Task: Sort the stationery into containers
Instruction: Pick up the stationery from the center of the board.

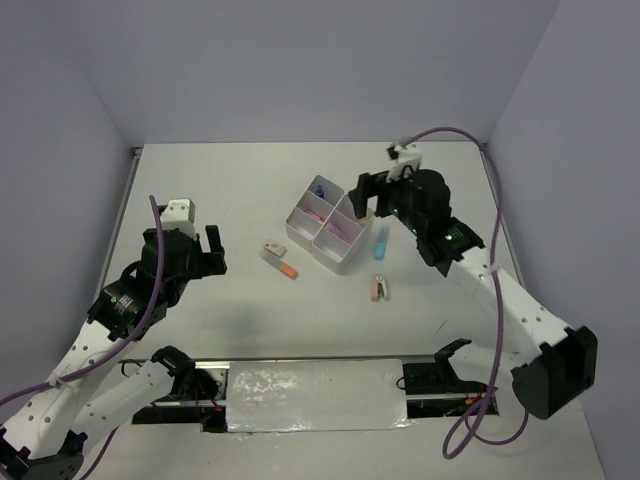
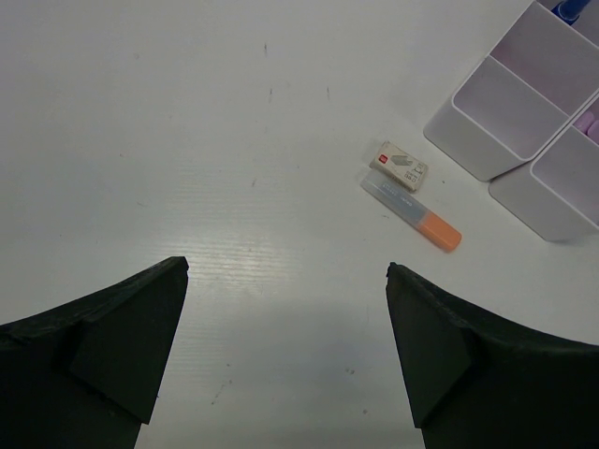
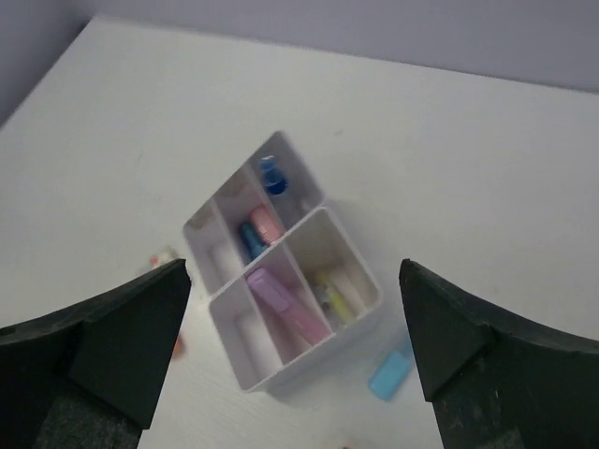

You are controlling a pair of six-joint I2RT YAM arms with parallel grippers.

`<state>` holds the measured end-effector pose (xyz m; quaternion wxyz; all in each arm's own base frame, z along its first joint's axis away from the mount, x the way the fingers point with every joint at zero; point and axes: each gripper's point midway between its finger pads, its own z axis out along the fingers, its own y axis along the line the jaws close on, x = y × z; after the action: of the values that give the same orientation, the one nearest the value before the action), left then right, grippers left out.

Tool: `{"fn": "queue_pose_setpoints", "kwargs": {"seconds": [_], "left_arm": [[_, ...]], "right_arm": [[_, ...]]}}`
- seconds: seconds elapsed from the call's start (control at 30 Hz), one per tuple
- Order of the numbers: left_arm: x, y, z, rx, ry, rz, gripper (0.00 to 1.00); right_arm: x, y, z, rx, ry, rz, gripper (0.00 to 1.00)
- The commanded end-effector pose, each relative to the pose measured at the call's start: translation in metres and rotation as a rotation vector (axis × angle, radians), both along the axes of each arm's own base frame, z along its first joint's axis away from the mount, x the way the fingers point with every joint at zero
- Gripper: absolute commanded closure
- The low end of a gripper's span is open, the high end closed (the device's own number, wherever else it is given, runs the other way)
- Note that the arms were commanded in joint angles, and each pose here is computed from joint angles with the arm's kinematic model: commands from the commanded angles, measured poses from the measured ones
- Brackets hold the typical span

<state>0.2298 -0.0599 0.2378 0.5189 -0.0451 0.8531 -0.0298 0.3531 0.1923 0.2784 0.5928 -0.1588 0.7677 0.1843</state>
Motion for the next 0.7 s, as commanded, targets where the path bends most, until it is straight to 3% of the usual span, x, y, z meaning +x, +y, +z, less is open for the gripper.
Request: {"fn": "queue_pose_setpoints", "kwargs": {"seconds": [0.0,0.13,0.2,0.27,0.37,0.67], "left_arm": [[0.005,-0.001,0.007,-0.009,-0.036,-0.001,0.01],[0.005,-0.001,0.006,-0.009,-0.033,-0.001,0.01],[0.005,-0.001,0.006,-0.010,-0.033,0.000,0.01],[0.005,0.000,0.006,-0.009,-0.035,0.005,0.01],[0.004,0.000,0.007,-0.011,-0.036,0.007,0.01],[0.004,0.001,0.008,-0.013,-0.043,0.006,0.01]], "right_arm": [[-0.003,-0.097,-0.030,0.173,0.210,-0.584,0.00],[-0.021,-0.128,-0.098,0.106,0.426,-0.709,0.05],[-0.021,-0.129,-0.120,0.101,0.485,-0.717,0.14],[-0.020,-0.137,-0.138,0.104,0.522,-0.753,0.31],[-0.009,-0.124,-0.152,0.130,0.561,-0.682,0.41],[0.020,-0.102,-0.199,0.110,0.699,-0.659,0.44]]}}
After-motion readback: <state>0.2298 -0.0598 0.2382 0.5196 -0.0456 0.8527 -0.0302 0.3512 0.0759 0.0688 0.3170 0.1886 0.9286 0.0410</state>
